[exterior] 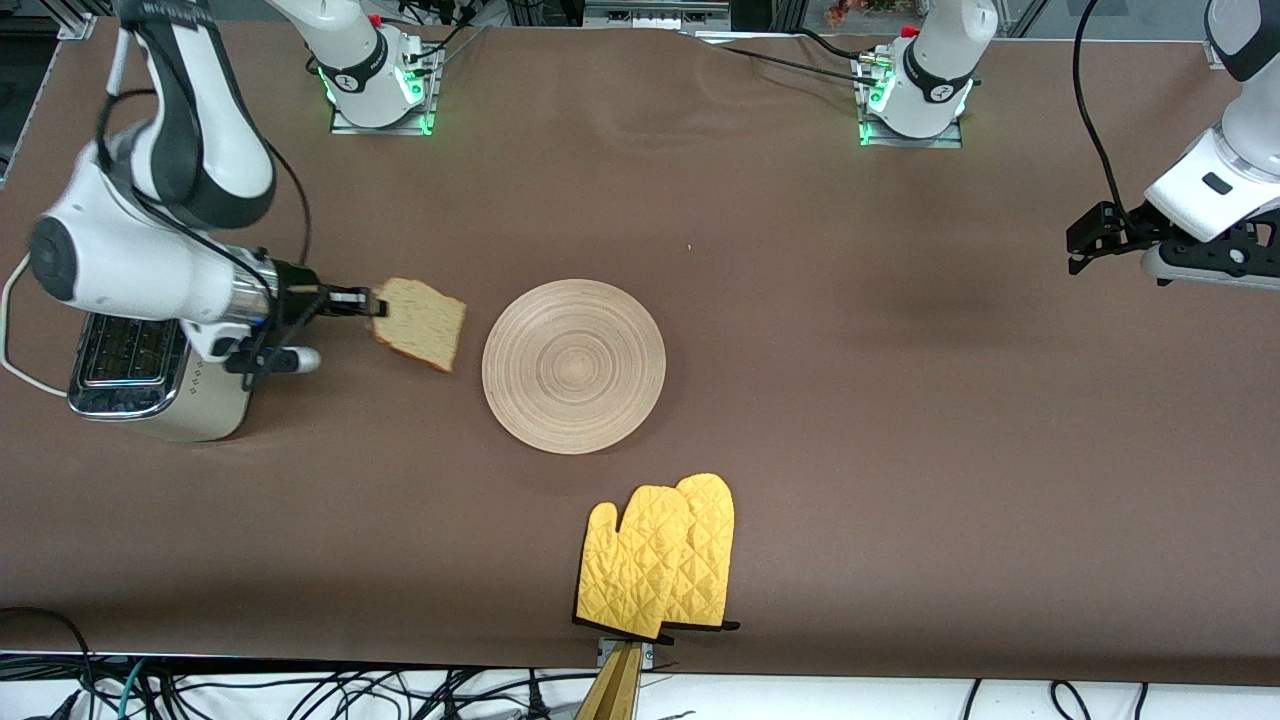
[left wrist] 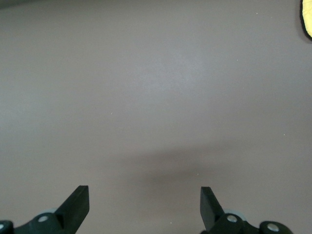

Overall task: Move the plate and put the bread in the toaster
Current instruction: 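Lift the bread with the right gripper while the left gripper withdraws, then lower the bread into a toaster slot with the right gripper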

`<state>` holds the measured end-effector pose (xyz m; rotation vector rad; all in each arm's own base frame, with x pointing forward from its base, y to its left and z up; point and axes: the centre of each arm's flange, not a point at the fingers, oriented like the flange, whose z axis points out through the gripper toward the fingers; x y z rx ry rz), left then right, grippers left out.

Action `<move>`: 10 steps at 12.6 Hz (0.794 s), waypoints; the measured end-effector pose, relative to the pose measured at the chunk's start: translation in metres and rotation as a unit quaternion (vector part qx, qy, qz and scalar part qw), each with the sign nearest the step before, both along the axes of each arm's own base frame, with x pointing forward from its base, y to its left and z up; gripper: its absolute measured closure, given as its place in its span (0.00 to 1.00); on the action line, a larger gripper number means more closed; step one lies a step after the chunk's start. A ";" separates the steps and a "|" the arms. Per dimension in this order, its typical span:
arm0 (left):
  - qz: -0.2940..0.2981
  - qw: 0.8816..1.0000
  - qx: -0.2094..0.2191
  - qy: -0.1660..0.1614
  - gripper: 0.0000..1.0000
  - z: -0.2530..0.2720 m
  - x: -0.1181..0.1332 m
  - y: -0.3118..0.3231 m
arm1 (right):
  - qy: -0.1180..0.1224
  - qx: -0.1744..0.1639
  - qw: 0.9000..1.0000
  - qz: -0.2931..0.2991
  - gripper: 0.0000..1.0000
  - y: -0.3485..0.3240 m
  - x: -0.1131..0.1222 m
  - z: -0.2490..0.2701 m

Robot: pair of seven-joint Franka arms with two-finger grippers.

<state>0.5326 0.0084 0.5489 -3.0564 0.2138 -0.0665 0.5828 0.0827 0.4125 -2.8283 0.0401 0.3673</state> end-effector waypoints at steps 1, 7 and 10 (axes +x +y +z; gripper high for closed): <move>0.011 1.000 -0.001 0.002 0.00 -0.001 -0.001 0.000 | 0.009 -0.033 0.999 0.008 0.93 -0.024 0.002 0.019; 0.097 0.994 -0.039 0.023 0.00 -0.003 -0.006 -0.009 | 0.006 -0.201 0.978 0.057 0.93 -0.148 0.008 0.110; 0.098 0.994 -0.044 0.026 0.00 0.008 -0.007 -0.018 | 0.014 -0.233 0.970 0.064 0.93 -0.200 0.009 0.110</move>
